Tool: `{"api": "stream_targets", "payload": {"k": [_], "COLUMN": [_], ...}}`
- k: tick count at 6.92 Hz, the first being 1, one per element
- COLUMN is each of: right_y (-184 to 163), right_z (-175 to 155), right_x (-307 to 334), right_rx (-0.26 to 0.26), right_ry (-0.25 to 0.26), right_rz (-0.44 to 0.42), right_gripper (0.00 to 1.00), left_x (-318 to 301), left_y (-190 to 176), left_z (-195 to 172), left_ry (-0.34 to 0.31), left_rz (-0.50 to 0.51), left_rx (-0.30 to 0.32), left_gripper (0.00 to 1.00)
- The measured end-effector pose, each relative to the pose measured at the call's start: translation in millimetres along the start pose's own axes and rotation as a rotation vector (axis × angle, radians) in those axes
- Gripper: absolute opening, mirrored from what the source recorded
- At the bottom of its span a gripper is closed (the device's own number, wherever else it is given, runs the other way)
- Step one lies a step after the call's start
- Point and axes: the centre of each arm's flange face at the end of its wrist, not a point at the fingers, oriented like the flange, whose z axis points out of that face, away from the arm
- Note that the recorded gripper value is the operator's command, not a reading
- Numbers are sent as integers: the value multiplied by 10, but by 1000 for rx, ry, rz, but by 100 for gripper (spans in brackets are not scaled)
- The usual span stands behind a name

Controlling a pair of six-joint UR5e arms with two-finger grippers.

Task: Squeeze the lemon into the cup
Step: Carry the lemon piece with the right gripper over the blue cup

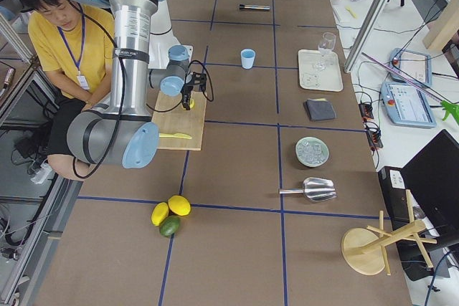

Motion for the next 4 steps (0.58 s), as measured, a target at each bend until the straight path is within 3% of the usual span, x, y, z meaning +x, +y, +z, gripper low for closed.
{"api": "stream_targets", "payload": {"k": [4], "right_y": [-48], "right_z": [-192], "right_x": [39], "right_rx": [11], "right_ry": [-17], "right_rz": [10], "right_gripper": [51], "left_x": [6], "left_y": [88], "left_z": [18], "left_ry": [2], "left_rz": [-6], "left_rx": [-7], "left_gripper": [100]}}
